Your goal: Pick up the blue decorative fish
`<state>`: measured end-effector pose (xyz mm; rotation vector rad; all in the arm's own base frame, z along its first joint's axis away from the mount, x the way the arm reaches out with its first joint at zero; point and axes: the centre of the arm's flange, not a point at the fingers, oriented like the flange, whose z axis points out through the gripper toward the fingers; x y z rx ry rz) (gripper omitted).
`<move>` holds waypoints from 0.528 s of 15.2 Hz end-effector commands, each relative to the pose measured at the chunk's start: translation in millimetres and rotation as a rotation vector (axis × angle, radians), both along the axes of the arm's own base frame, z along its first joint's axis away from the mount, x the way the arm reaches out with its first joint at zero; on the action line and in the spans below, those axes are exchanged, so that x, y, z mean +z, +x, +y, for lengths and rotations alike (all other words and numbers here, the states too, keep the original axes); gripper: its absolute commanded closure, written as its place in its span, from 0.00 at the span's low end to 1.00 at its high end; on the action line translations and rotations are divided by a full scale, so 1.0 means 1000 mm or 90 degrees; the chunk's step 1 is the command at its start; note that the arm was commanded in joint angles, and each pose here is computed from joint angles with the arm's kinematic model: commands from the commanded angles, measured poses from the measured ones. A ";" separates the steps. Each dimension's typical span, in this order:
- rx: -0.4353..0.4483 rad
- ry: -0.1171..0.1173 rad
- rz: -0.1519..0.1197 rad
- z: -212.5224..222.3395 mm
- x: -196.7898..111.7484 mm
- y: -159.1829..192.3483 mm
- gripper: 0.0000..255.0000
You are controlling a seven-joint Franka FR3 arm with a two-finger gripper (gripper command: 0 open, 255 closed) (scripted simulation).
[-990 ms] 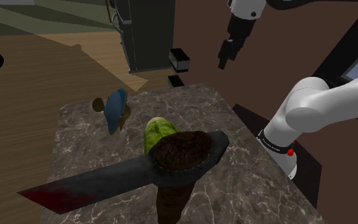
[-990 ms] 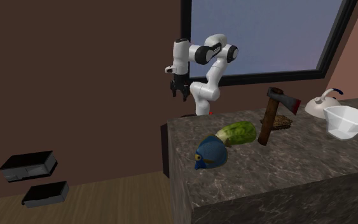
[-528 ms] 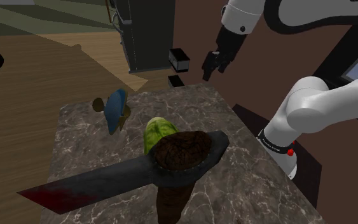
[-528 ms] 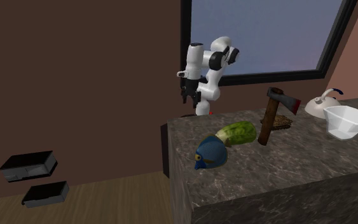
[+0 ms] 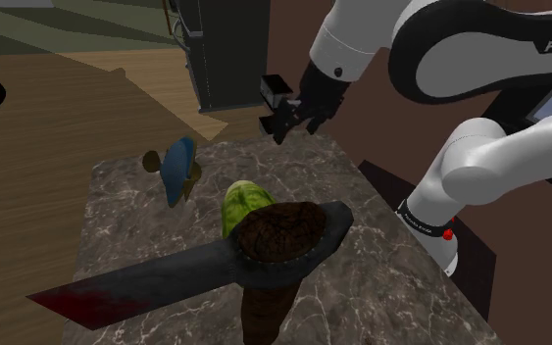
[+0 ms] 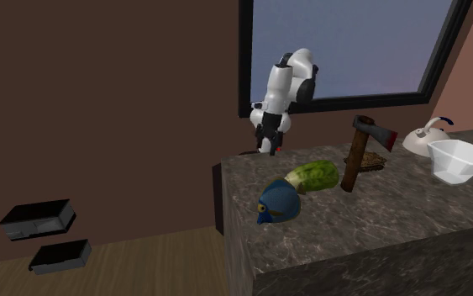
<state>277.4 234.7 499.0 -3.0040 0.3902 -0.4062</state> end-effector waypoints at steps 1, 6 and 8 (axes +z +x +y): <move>-0.025 0.010 -0.020 0.024 -0.004 0.000 0.00; -0.081 0.032 -0.069 0.086 -0.009 0.010 0.00; -0.104 0.040 -0.088 0.111 -0.010 0.016 0.00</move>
